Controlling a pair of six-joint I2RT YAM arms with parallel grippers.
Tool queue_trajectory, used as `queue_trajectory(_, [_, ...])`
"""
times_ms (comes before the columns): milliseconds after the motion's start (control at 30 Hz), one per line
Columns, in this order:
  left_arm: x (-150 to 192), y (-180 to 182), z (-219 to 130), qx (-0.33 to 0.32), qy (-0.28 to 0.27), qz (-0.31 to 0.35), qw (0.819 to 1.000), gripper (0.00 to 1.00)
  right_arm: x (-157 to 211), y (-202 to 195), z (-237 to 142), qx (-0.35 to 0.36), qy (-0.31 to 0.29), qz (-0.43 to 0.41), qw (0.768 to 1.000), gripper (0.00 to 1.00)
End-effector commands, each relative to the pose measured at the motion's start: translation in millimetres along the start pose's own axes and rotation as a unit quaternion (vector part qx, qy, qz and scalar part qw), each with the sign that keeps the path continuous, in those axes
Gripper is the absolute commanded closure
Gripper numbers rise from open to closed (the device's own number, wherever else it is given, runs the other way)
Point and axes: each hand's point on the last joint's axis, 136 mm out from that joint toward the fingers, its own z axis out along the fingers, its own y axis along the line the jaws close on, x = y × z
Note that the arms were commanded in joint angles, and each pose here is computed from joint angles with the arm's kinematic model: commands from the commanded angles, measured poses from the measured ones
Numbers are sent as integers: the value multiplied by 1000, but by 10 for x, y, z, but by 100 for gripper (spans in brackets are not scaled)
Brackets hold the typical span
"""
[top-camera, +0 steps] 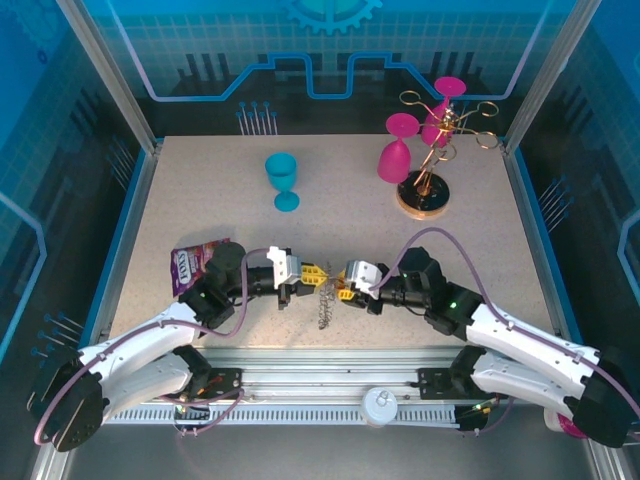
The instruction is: Put the keys on the keyring
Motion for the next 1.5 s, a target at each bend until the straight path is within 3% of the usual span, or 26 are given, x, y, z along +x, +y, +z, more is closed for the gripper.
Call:
queue_trajectory(0, [-163, 74, -21, -19, -15, 41, 999, 100, -100, -73, -183, 27, -1, -9, 1000, 48])
queue_trajectory(133, [-107, 100, -13, -26, -5, 45, 999, 100, -144, -161, -346, 50, -5, -16, 999, 44])
queue_trajectory(367, [-106, 84, 2, -19, -4, 46, 999, 100, -523, -82, -286, -11, -72, 1, 997, 64])
queue_trajectory(800, [-122, 25, 10, -1, -8, 45, 999, 100, -604, -87, -57, -42, -101, 22, 994, 69])
queue_trajectory(1100, [-148, -2, 12, 6, -15, 47, 999, 100, -511, -84, 38, -47, -90, 28, 994, 80])
queue_trajectory(1200, [-159, -8, 11, 7, -18, 47, 999, 100, -509, -80, 52, -52, -89, 29, 994, 89])
queue_trajectory(1267, [-149, 3, 6, 3, -16, 46, 999, 100, -520, -66, 44, -56, -89, 25, 994, 100])
queue_trajectory(1367, [-109, 81, -1, -21, -3, 41, 999, 100, -532, -59, 9, -58, -79, 16, 995, 100])
queue_trajectory(1467, [-16, 148, -19, -39, 37, 36, 998, 88, -485, -45, -20, -64, -43, 2, 997, 100])
